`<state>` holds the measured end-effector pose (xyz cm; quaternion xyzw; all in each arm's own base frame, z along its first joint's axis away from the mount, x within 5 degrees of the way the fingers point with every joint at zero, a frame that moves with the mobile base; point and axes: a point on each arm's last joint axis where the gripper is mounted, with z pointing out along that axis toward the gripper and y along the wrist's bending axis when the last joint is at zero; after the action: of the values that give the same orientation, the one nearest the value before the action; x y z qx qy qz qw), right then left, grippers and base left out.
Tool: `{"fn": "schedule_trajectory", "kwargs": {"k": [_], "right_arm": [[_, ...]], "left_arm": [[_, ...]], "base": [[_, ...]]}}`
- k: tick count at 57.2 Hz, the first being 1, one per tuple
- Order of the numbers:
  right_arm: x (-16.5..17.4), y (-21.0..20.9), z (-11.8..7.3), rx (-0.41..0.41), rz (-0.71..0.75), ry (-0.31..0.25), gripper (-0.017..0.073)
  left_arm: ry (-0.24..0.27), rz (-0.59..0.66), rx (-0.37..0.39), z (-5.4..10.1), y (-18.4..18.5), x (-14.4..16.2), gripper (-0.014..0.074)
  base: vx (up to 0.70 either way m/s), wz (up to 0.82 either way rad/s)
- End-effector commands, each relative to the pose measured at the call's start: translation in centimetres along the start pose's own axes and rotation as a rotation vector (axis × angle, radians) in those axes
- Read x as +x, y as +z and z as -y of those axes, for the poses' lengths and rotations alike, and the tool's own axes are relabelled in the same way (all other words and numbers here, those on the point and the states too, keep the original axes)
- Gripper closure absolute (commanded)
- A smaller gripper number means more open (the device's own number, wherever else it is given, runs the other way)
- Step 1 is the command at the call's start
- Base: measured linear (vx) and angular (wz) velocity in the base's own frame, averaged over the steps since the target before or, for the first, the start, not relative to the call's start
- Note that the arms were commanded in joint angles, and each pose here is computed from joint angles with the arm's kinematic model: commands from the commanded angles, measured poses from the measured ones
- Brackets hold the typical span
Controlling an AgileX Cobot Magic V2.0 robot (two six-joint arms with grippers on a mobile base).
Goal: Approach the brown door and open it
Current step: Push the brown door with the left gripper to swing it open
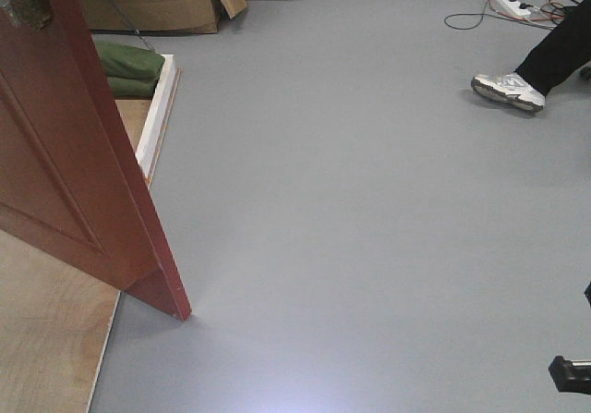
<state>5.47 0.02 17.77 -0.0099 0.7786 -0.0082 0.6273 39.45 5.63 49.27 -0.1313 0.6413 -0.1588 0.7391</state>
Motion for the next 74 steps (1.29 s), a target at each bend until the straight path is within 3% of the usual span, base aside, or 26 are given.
{"fn": "schedule_trajectory", "kwargs": {"k": [1,74], "right_arm": [[-0.55,0.11,0.05,0.007,0.063,-0.011,0.0559],[-0.55,0.11,0.05,0.007,0.063,-0.011,0.0559]], "left_arm": [[-0.004,0.087,0.017,1.42,-1.29,-2.51,0.06],[-0.006,0.078,0.011,1.13,-0.95,-2.13,0.06]], "base": [[0.0,0.0],[0.0,0.0]]}}
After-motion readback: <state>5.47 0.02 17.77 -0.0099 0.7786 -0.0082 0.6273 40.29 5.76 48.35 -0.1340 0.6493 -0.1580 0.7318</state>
